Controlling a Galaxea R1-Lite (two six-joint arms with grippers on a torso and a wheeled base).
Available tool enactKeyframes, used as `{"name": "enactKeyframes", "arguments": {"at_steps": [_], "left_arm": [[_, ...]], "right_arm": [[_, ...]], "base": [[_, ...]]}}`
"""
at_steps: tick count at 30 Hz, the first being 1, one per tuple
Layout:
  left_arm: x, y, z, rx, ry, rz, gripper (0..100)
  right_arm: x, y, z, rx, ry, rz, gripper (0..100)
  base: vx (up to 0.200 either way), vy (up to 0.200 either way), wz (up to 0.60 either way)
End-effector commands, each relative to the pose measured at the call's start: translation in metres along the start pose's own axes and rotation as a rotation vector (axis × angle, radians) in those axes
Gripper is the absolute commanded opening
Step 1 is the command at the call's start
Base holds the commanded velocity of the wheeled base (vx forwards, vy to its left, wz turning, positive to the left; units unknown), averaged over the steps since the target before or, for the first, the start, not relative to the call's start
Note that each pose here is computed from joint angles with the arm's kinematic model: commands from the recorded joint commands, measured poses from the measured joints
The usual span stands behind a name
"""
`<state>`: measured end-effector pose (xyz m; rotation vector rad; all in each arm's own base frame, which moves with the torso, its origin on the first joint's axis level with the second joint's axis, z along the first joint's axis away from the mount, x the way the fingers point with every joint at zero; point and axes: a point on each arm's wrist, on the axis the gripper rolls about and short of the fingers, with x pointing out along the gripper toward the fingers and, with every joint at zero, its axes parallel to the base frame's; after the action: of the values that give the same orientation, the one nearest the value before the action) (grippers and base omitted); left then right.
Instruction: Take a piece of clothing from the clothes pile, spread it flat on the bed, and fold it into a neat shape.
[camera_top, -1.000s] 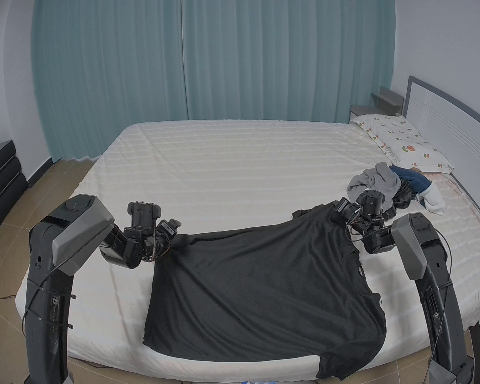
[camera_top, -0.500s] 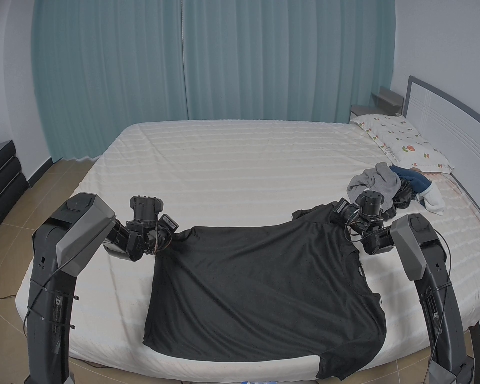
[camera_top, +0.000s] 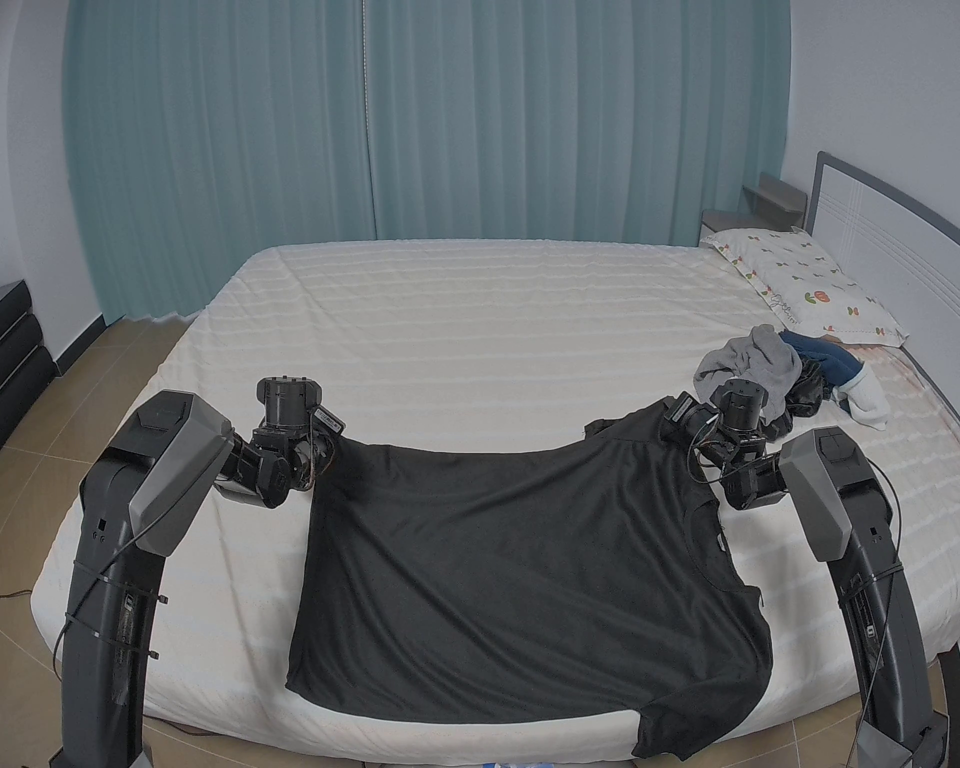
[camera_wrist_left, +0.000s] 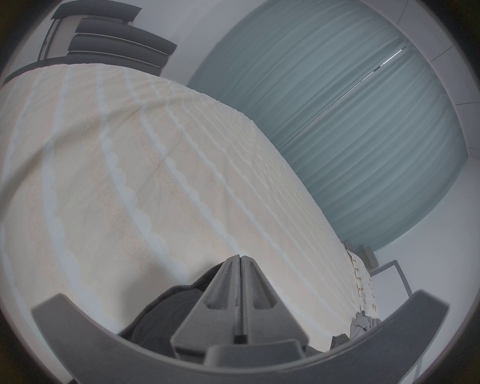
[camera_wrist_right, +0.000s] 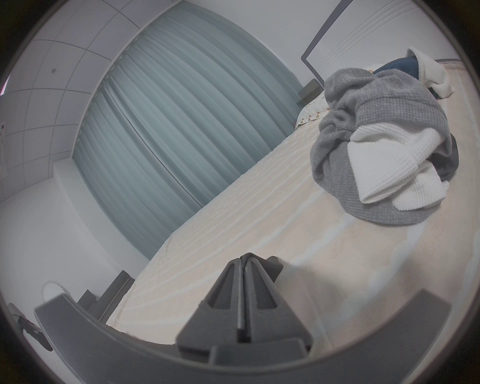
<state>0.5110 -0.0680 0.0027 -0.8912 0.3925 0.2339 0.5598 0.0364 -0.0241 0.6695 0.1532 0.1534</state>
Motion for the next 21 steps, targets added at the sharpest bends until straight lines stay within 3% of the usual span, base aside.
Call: {"name": "enactKeyframes", "arguments": {"at_steps": [1,8,12,21], "left_arm": [[0.010,0.009,0.000,-0.007,-0.013,0.010,0],[0.012,0.009,0.016,-0.025,-0.072,0.003,0],[0.012,0.002,0.021,-0.031,-0.095,-0.025,0],[0.024,0.020,0.005,-0.021,-0.069,0.012,0]], "right_arm": [[0.000,0.004,0.003,-0.003,-0.020,0.012,0],[-0.002,0.012,0.022,-0.012,-0.085,0.036,0],[-0.001,0.006,0.015,-0.015,-0.070,0.027,0],[0.001,-0.008,-0.016,-0.031,-0.010,0.002,0]], "base": [[0.000,0.000,0.00],[0.000,0.000,0.00],[0.000,0.000,0.00],[0.000,0.000,0.00]]}}
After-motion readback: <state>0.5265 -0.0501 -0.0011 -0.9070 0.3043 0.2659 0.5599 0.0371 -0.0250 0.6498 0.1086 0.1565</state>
